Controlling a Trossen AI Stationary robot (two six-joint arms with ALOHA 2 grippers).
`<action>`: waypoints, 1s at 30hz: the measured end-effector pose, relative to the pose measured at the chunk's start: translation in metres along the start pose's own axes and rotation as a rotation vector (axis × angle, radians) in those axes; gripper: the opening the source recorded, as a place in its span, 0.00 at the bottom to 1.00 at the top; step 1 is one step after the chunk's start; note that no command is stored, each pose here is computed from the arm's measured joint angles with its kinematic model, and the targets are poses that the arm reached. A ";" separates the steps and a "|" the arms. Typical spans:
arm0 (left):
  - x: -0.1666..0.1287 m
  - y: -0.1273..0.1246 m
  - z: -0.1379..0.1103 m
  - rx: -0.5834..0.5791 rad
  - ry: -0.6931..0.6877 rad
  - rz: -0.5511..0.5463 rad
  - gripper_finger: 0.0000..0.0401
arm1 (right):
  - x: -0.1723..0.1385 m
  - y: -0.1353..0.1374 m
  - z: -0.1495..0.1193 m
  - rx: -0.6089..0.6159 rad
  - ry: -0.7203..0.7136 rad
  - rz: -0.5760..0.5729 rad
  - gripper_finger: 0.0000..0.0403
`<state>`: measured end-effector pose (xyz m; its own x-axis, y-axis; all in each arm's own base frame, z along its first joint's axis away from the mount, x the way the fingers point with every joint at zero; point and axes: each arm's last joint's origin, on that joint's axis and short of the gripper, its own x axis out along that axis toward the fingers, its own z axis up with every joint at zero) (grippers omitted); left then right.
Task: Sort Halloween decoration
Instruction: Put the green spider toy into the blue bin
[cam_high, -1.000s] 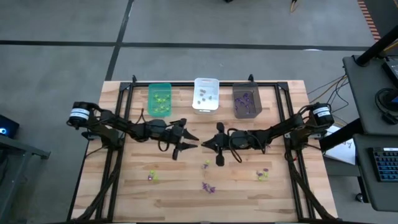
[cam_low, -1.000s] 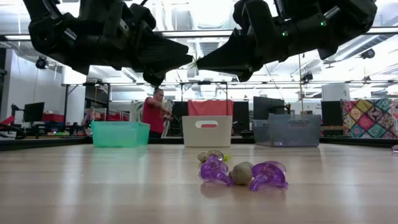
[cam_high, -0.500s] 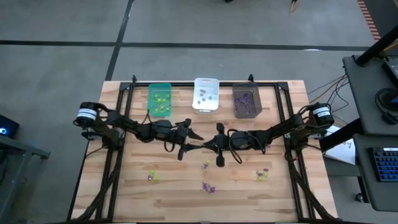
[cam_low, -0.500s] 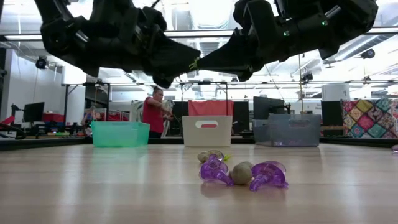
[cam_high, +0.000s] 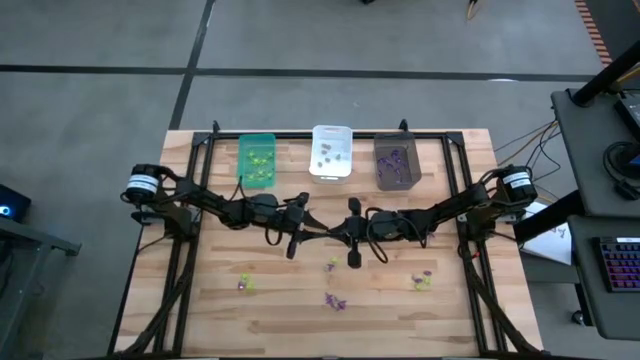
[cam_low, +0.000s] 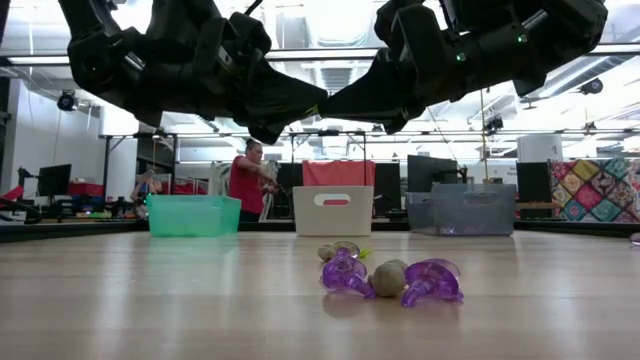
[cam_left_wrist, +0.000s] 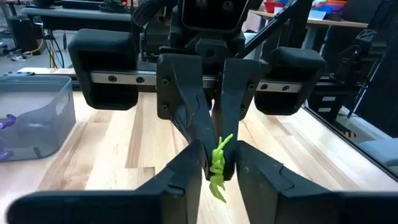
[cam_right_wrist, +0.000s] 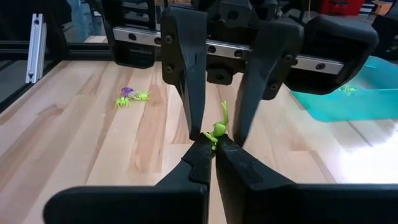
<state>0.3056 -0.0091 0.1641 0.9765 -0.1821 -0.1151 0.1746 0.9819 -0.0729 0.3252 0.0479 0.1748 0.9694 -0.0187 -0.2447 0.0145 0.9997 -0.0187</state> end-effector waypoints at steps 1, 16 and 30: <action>0.000 0.000 0.000 0.000 -0.001 -0.001 0.17 | 0.000 0.000 0.000 0.000 0.000 0.000 0.02; 0.001 0.000 0.002 0.001 -0.007 0.000 0.00 | 0.000 0.000 0.000 0.036 0.003 0.000 0.08; -0.003 0.003 0.005 -0.002 0.005 0.024 0.00 | -0.001 0.000 0.001 0.054 -0.006 -0.012 0.41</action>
<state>0.3038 -0.0052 0.1696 0.9798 -0.1584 -0.1217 0.1504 0.9860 -0.0724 0.3250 0.0476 0.1762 0.9705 -0.0308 -0.2393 0.0393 0.9987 0.0310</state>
